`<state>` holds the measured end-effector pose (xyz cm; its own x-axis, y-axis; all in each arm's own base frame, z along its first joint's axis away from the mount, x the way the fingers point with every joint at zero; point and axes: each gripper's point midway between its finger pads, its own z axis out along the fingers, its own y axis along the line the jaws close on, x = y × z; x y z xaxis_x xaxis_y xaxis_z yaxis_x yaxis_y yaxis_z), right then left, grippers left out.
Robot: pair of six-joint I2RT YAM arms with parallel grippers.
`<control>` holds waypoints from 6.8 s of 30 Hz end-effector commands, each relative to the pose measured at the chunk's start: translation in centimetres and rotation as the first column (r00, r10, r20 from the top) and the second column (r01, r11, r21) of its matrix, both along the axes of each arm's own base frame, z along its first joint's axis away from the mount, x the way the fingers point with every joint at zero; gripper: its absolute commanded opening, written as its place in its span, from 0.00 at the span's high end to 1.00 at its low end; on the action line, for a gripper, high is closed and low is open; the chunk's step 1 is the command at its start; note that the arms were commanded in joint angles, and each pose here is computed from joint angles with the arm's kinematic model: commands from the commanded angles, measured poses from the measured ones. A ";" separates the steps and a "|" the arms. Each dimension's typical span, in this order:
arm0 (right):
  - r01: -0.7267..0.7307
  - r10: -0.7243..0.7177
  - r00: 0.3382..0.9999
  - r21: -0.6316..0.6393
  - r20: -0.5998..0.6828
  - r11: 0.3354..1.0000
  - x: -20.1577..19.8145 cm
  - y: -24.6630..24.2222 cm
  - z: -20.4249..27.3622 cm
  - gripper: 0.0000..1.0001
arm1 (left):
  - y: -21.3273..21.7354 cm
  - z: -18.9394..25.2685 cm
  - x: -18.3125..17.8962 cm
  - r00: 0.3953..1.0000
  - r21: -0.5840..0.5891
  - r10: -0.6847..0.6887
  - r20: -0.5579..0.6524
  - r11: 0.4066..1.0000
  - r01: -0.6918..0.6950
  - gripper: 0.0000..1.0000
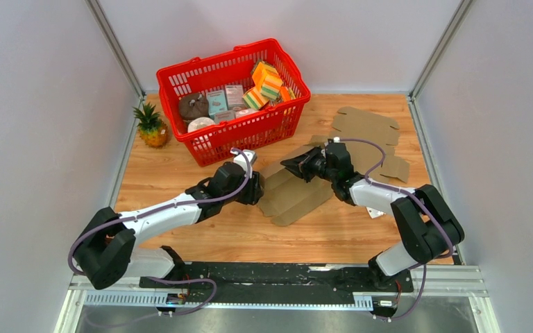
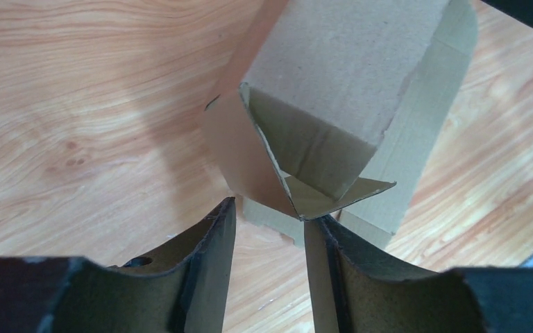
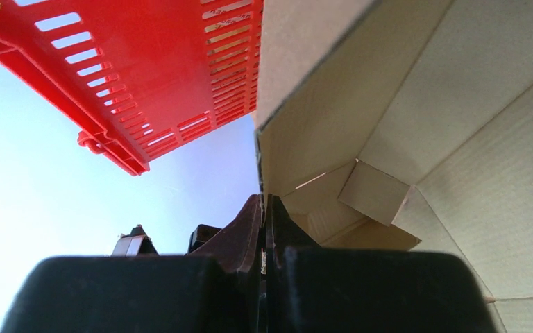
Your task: Fold the paper box
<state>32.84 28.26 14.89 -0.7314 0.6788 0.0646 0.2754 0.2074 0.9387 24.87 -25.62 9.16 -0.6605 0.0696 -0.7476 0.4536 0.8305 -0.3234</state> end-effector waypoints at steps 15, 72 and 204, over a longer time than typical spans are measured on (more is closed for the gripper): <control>-0.052 0.052 0.999 -0.243 -0.005 0.969 0.9 -0.7 -3.7 0.96 | -2.4 0.1 1.7 0.989 -0.052 0.086 0.122 0.995 -0.080 0.53; 0.082 -0.099 0.985 -0.123 -0.141 0.989 -4.3 -2.0 -5.8 1.00 | -0.7 -1.9 6.0 0.734 0.284 0.500 0.459 0.701 -0.655 1.00; -0.002 0.221 0.945 -0.675 0.239 0.738 -2.3 -10.0 -8.3 1.00 | -1.2 -3.2 4.4 0.826 0.179 0.442 0.349 0.834 -0.521 1.00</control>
